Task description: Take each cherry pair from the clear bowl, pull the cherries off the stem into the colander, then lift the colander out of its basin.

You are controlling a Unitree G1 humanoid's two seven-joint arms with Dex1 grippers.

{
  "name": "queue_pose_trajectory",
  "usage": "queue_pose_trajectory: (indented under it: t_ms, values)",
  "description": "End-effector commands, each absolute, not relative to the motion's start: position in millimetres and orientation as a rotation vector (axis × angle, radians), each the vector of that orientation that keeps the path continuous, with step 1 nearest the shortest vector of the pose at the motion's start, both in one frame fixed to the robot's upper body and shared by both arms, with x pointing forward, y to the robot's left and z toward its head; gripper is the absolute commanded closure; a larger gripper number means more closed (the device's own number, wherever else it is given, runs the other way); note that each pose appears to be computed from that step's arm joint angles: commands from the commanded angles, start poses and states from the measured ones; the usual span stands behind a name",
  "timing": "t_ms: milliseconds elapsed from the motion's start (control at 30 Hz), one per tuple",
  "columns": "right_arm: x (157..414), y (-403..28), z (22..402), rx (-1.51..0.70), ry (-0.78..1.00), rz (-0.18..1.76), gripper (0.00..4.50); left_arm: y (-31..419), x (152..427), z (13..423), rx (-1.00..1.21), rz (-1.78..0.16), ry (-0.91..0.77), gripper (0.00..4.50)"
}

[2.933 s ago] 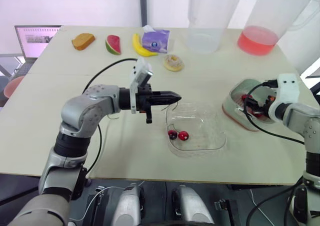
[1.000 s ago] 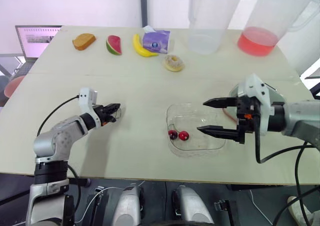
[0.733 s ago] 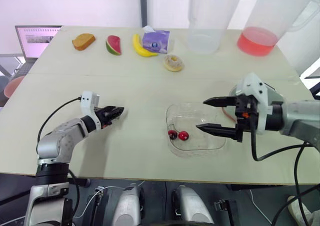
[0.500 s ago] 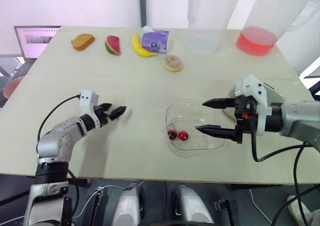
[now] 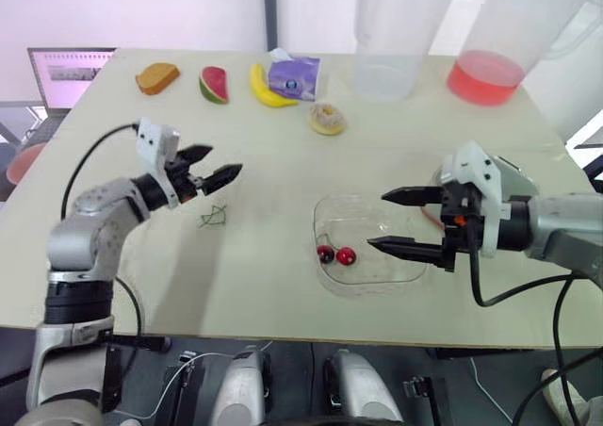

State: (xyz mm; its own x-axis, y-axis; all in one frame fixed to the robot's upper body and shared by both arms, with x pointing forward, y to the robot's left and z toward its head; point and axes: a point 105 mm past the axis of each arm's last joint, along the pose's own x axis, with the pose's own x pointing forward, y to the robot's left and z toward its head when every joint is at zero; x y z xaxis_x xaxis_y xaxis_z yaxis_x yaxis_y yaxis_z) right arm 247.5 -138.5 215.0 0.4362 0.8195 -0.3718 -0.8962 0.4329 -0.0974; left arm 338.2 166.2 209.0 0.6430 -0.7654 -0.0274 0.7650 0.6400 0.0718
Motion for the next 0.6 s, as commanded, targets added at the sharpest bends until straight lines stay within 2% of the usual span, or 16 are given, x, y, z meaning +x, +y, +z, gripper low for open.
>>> queue_pose_trajectory:
  t_ms: [33, 167, 267, 433, 600]
  values:
    - [244, -137, 224, -0.341, 0.262, 1.087, 0.0, 140, 297, 217, 0.207, -1.162, 0.021, 0.02]
    - [244, -137, 222, -0.365, 0.296, 1.095, 0.0, 136, 271, 219, 0.384, -1.35, 0.06, 0.02]
    - [244, -136, 220, -0.346, 0.325, 1.107, 0.0, 135, 262, 227, 0.411, -1.424, 0.054, 0.02]
    - [246, -131, 204, -0.405, 0.451, 1.161, 0.0, 134, 251, 228, 0.452, -1.535, 0.061, 0.02]
    - [259, -116, 189, -0.49, 0.529, 1.188, 0.0, 126, 254, 228, 0.446, -1.55, 0.034, 0.02]
